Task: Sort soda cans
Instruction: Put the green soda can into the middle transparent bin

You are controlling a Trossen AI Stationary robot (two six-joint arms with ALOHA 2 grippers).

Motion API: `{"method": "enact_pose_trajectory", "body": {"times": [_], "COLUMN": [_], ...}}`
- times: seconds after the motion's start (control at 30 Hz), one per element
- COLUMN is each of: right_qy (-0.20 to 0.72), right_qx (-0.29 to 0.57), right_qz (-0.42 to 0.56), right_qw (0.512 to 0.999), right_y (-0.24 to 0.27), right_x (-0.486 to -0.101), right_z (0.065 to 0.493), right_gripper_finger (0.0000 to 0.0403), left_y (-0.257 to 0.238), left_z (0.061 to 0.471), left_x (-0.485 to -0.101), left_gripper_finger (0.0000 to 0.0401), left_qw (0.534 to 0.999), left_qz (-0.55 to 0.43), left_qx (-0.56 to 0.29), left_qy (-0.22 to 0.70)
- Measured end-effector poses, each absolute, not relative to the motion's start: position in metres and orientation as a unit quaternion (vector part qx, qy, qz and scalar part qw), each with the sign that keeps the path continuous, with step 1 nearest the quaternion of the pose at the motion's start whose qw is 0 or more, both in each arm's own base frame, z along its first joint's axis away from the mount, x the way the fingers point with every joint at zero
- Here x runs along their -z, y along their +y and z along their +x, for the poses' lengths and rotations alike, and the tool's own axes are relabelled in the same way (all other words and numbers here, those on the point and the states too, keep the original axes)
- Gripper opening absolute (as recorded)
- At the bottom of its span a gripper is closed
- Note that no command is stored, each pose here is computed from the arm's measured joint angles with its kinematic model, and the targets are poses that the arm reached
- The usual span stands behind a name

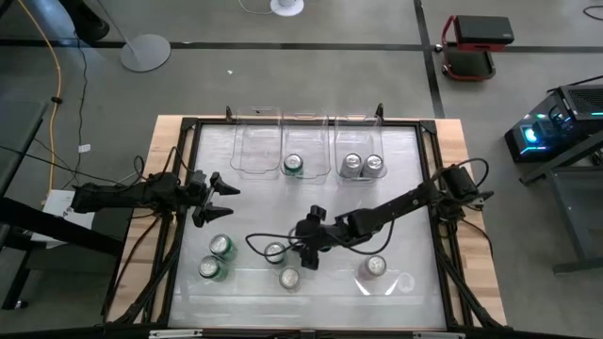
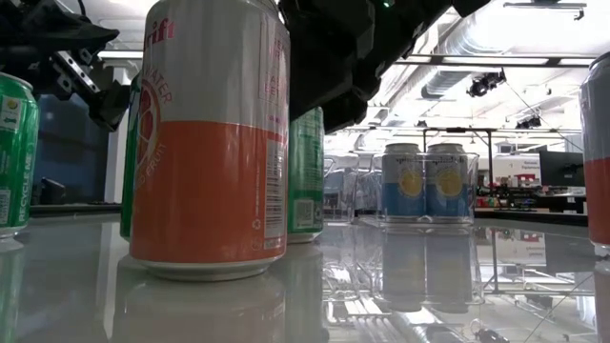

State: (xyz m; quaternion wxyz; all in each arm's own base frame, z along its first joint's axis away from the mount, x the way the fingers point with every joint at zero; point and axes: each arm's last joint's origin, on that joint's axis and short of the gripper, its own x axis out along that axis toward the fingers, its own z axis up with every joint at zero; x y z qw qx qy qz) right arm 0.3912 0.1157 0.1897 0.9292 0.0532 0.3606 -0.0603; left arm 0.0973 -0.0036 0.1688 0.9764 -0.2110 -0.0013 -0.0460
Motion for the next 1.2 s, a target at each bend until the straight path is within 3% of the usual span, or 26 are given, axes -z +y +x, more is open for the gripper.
{"method": "enact_pose_trajectory", "body": {"times": [0.27, 0.53, 0.87, 1.2], "right_qy": [0.321, 0.283, 0.346, 0.390], "right_qx": [0.099, 0.138, 0.091, 0.058], "right_qz": [-0.008, -0.074, -0.039, -0.007], "right_qw": [0.942, 0.946, 0.933, 0.919], "right_y": [0.091, 0.009, -0.088, -0.123], "right_x": [-0.245, -0.316, -0.291, -0.248], "right_z": [0.371, 0.337, 0.337, 0.350], "right_gripper_finger": [0.0289, 0.0289, 0.0289, 0.0289], "left_y": [-0.004, -0.004, -0.004, -0.004], "left_z": [0.097, 0.097, 0.097, 0.097], "left_x": [-0.169, -0.169, -0.169, -0.169], "left_gripper_finger": [0.0360, 0.0360, 0.0360, 0.0360], "left_qw": [0.976, 0.976, 0.977, 0.984], "left_qz": [-0.211, -0.211, -0.210, -0.175], "left_qx": [0.046, 0.046, 0.046, 0.046], "left_qy": [-0.001, -0.002, -0.001, -0.003]}}
